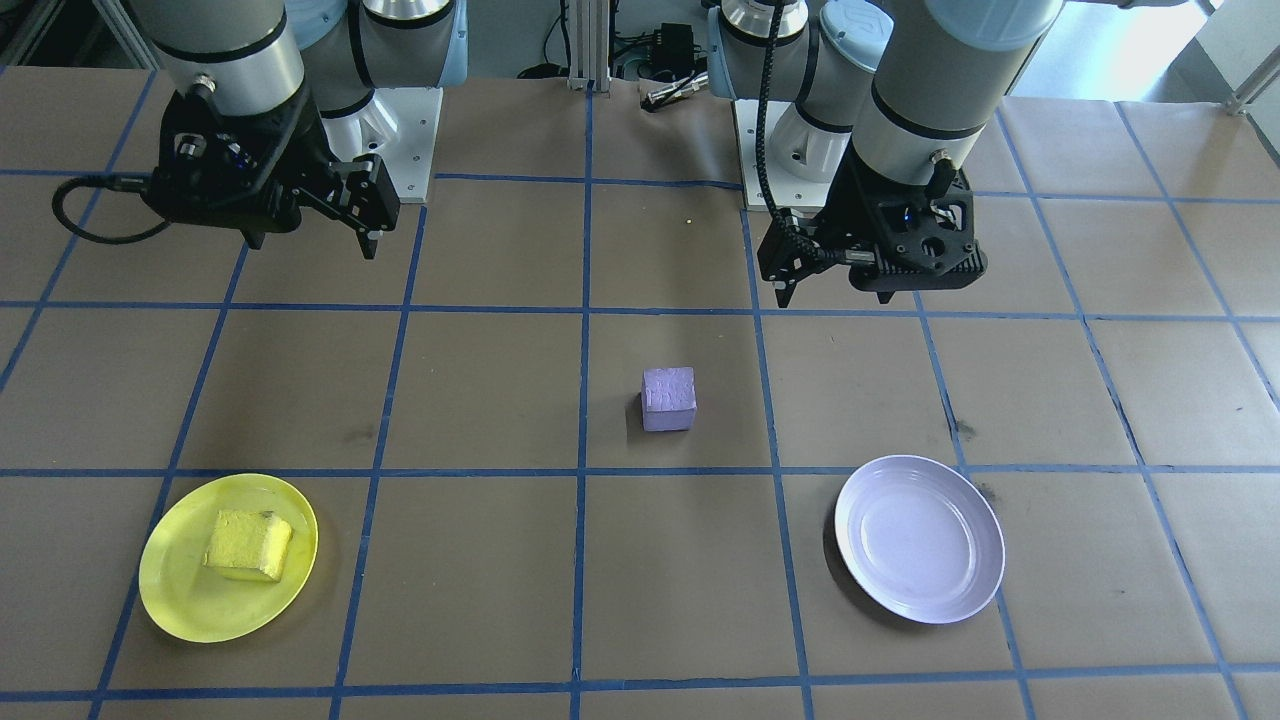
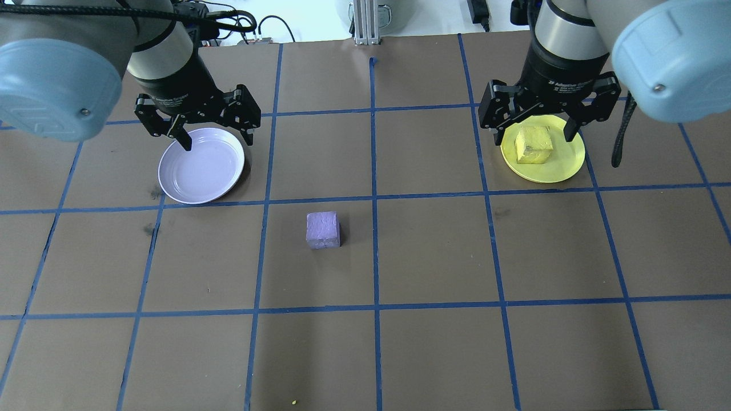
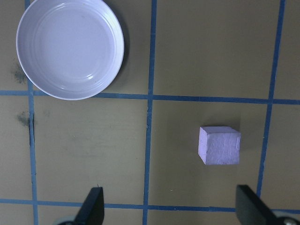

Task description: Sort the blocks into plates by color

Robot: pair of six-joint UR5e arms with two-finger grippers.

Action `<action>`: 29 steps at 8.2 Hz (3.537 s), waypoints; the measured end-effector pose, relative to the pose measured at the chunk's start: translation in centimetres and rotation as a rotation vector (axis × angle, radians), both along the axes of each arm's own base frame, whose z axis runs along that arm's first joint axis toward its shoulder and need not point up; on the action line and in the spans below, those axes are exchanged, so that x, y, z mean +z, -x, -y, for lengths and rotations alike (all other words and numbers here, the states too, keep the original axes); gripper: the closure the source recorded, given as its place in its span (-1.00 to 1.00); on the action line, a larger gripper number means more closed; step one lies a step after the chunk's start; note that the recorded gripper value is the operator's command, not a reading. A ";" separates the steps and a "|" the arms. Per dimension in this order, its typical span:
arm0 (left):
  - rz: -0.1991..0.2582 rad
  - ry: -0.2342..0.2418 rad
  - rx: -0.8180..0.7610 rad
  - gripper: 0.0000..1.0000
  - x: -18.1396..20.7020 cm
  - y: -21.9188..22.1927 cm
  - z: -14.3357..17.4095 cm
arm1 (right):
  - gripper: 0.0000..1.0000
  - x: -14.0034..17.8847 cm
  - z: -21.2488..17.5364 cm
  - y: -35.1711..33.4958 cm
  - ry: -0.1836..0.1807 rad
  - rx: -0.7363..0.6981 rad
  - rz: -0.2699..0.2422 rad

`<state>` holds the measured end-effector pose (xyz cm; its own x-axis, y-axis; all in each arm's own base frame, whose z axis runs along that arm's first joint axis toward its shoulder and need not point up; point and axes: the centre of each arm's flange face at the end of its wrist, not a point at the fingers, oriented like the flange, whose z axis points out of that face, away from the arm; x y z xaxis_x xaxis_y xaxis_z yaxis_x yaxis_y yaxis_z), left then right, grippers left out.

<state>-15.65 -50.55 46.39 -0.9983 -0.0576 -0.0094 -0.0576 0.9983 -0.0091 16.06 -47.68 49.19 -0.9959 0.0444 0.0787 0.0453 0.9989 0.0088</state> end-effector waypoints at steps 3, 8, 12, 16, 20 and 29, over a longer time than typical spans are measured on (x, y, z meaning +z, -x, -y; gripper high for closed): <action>-0.029 -0.044 -0.032 -1.00 -3.8 1.8 -0.6 | -1.00 2.3 -3.4 0.4 -0.013 0.068 0.008; -0.059 -0.105 -0.077 -1.00 -12.3 3.9 2.0 | -1.00 2.6 -3.9 0.3 -0.017 0.137 0.014; -0.106 -0.145 -0.114 -1.00 -16.1 7.5 2.4 | -1.00 2.5 -3.8 0.2 -0.018 0.142 0.013; -0.100 -0.227 -0.142 -1.00 -20.6 9.8 1.9 | -1.00 2.6 -4.0 0.2 -0.020 0.143 0.011; -0.074 -0.277 -0.177 -1.00 -23.5 11.4 1.4 | -1.00 2.1 -4.3 0.3 -0.064 0.143 0.008; -0.062 -0.328 -0.171 1.00 -27.7 11.6 1.9 | -1.00 2.2 -3.0 0.1 0.025 0.133 0.008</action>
<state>-27.20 -52.50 18.66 -0.9925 0.1060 0.0615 0.1200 0.9428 0.3111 15.96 -44.65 51.42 -0.9937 -0.0864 0.0714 -0.0878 0.9960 -0.0161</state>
